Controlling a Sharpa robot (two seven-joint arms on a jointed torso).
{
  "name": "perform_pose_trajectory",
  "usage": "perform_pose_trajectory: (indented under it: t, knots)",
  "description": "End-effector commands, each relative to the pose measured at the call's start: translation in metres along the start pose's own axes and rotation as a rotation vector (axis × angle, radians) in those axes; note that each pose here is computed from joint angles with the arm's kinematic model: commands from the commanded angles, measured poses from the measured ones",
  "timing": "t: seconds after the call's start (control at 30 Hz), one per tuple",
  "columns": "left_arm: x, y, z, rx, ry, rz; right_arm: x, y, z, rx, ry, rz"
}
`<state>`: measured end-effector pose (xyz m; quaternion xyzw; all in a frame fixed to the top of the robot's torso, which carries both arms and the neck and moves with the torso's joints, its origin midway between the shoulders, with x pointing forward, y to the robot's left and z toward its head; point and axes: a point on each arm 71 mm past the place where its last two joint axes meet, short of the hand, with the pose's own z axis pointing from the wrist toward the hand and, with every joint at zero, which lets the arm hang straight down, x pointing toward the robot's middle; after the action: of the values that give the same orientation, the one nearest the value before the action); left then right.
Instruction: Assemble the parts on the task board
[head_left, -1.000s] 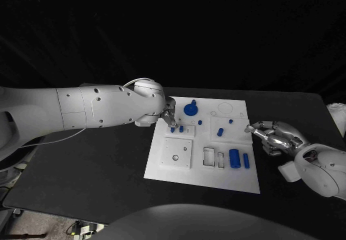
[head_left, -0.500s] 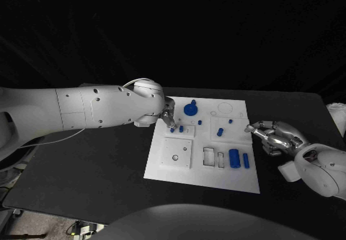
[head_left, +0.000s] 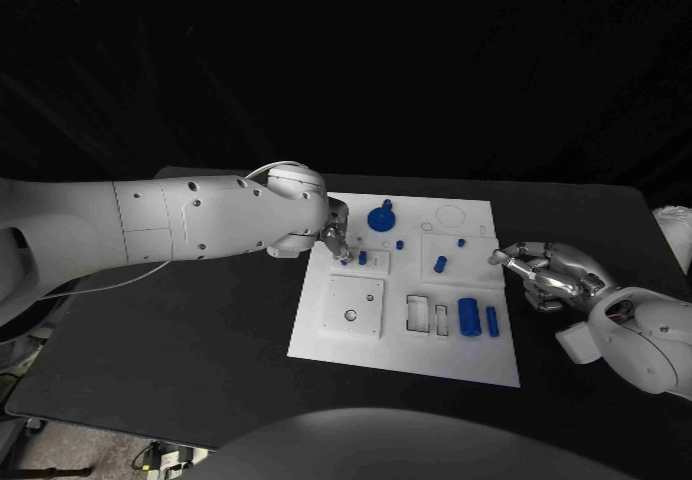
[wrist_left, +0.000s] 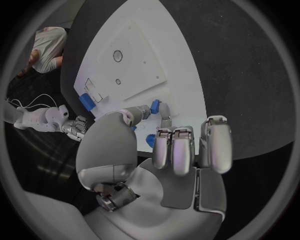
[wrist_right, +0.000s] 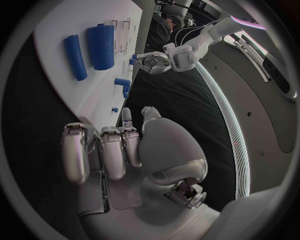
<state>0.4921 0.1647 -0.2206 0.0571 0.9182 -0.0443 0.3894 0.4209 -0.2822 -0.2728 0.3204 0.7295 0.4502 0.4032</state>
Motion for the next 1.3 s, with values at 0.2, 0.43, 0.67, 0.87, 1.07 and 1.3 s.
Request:
perform_pose_trajectory:
  t: [0.2,0.43,0.67,0.87,1.07,1.3]
  knots:
    - [0.0014,-0.0026,0.0013,0.011,0.011,0.001,0.0037,0.0003,0.0008,0.003,0.03,0.007]
    - [0.0035,-0.0033,0.0031,0.018,0.016,-0.011,0.0044,-0.0001,0.0008,0.009,0.035,0.008]
    - [0.0049,-0.0041,0.0042,0.025,0.024,-0.03,0.0043,-0.0007,0.0004,0.015,0.036,0.009]
    - [0.0051,-0.005,0.0047,0.029,0.025,-0.05,0.0049,-0.001,0.0007,0.02,0.041,0.009]
    - [0.0044,-0.0044,0.0049,0.031,0.014,-0.063,0.0051,-0.0015,0.0009,0.025,0.043,0.009]
    - [0.0036,-0.0016,0.0043,0.015,-0.005,-0.081,0.0049,-0.0022,0.0011,0.03,0.044,0.009]
